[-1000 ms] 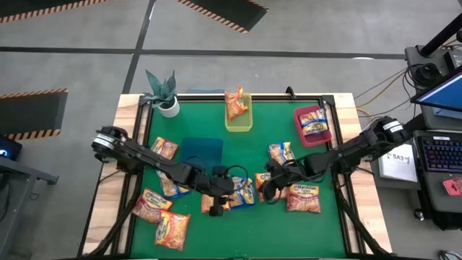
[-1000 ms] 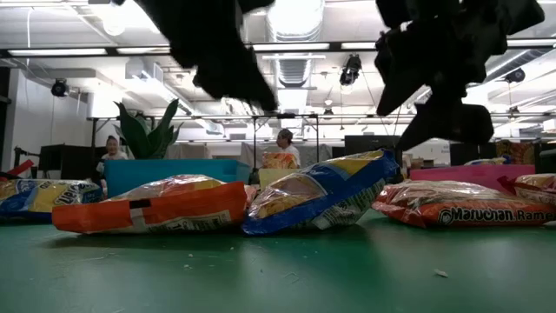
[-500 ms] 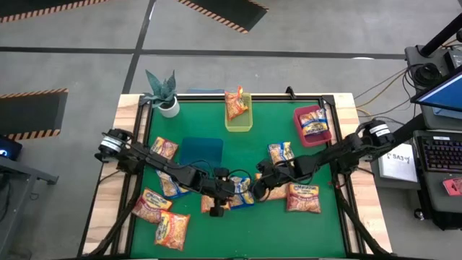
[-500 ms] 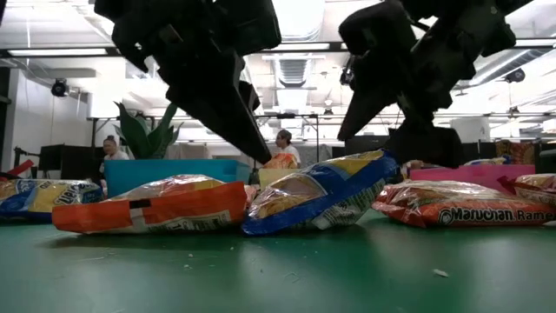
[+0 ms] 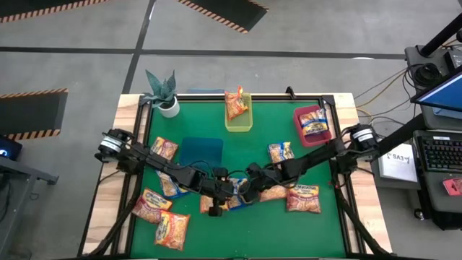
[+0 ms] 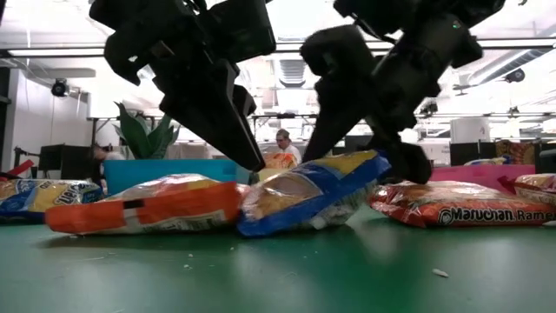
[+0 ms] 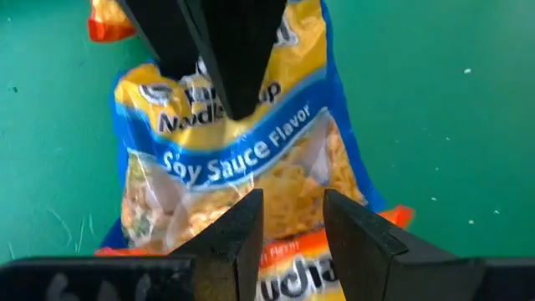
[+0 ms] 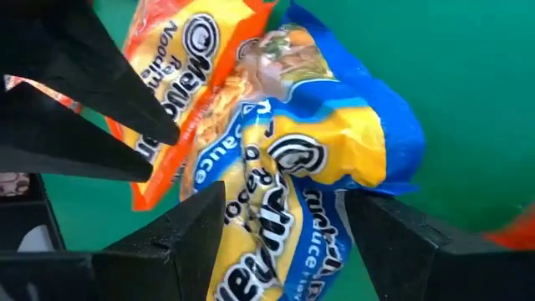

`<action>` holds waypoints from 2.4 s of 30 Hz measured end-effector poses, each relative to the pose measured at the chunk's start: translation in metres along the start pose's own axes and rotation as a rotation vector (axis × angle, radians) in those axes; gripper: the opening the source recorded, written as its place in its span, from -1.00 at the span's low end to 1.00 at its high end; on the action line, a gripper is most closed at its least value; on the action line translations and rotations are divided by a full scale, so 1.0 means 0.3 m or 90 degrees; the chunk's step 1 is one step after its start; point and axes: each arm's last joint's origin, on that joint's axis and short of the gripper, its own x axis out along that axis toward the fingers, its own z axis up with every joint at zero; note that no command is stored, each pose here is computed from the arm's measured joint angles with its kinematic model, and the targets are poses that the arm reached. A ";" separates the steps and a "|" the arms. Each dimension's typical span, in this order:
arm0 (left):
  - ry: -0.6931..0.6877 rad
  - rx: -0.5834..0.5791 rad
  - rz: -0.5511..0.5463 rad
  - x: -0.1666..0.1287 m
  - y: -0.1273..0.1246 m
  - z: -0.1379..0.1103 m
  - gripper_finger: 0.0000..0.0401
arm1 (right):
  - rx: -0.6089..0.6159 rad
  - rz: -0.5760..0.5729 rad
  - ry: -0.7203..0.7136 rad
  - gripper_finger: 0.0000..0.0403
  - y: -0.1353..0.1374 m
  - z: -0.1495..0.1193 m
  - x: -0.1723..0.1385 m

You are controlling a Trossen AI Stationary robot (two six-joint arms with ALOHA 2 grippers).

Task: Sort Maruchan noodles
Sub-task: Put the blue noodle pack into the red bin

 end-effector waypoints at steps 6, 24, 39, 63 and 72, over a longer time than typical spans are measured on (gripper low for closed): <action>-0.018 0.020 0.003 -0.025 -0.019 0.008 -0.46 | -0.031 -0.016 0.004 0.00 0.008 0.002 0.045; -0.209 0.159 0.143 -0.359 0.016 0.113 -0.46 | -0.140 -0.021 -0.076 -0.96 0.042 0.115 -0.192; -0.157 0.157 0.138 -0.221 0.069 0.082 -0.46 | -0.123 -0.117 -0.068 -0.93 -0.022 0.151 -0.422; -0.028 0.139 0.078 0.065 0.071 -0.020 -0.81 | -0.050 -0.062 0.077 0.67 -0.053 0.148 -0.171; -0.022 0.118 0.092 0.127 0.103 -0.037 -0.81 | -0.091 -0.040 0.066 0.63 -0.063 0.148 -0.072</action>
